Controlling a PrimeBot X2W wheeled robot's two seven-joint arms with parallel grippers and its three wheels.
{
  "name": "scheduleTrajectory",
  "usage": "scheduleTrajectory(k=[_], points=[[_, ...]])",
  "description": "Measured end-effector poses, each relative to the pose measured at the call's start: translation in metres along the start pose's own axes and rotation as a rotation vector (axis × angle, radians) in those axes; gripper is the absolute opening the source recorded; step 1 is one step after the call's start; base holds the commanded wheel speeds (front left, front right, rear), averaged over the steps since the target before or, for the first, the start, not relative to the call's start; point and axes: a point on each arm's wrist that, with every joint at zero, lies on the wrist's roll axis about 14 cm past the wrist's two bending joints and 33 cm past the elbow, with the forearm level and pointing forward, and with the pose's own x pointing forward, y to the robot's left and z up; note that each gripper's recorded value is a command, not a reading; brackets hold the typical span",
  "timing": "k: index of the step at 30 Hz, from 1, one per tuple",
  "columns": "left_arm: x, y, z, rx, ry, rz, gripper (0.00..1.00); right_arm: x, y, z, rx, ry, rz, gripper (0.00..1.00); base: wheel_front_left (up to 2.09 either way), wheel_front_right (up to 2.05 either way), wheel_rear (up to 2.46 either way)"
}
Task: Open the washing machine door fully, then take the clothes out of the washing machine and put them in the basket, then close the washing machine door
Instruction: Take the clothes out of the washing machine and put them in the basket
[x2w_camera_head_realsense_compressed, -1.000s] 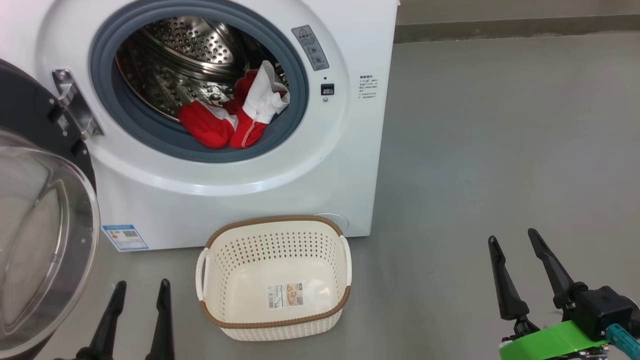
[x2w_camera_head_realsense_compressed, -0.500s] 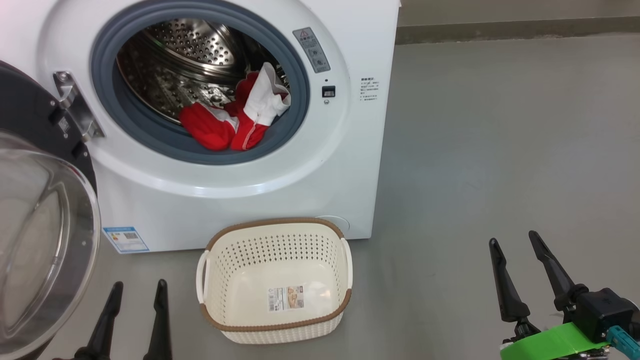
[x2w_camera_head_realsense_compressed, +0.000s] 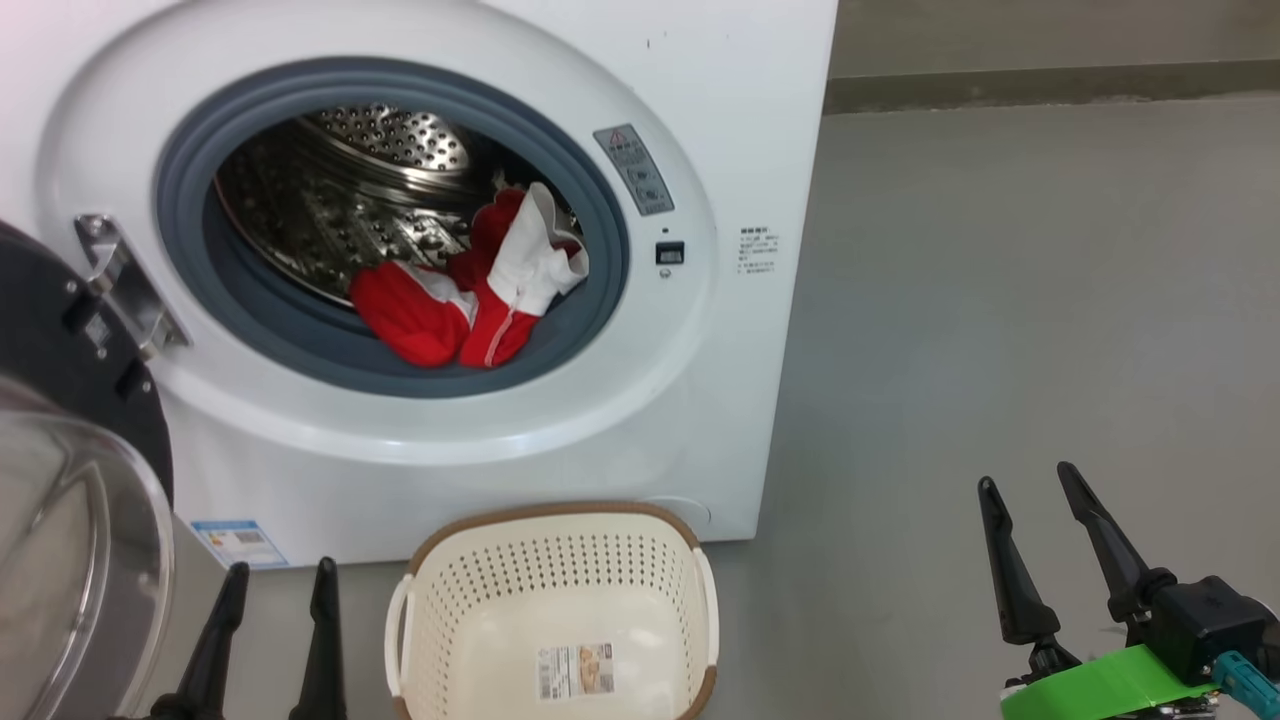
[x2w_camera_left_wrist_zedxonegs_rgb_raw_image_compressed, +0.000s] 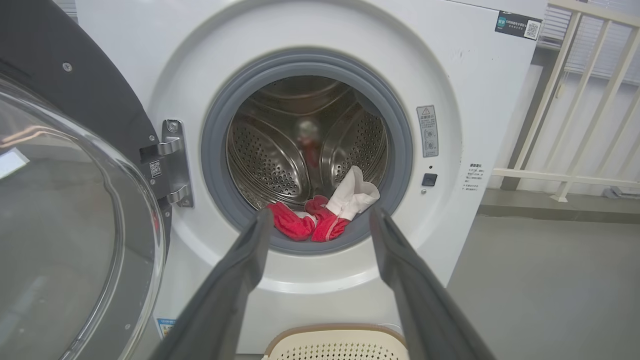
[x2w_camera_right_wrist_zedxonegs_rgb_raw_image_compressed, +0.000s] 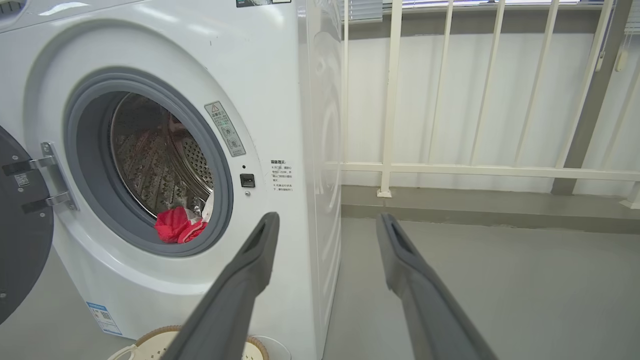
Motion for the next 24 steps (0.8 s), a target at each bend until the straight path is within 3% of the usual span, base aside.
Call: scheduleTrajectory(k=[8, 24], points=[[-0.0005, 0.0021, 0.0008, 0.008, -0.002, 0.009, 1.0, -0.0002, 0.001, 0.0007, 0.001, -0.002, 0.003, 1.0, 0.85, -0.85, 0.0], [0.0, 0.0021, -0.0047, 0.013, 0.016, 0.016, 1.0, -0.0008, 0.0009, -0.0028, -0.004, 0.009, 0.003, 1.0, 0.01, -0.01, 0.0]])
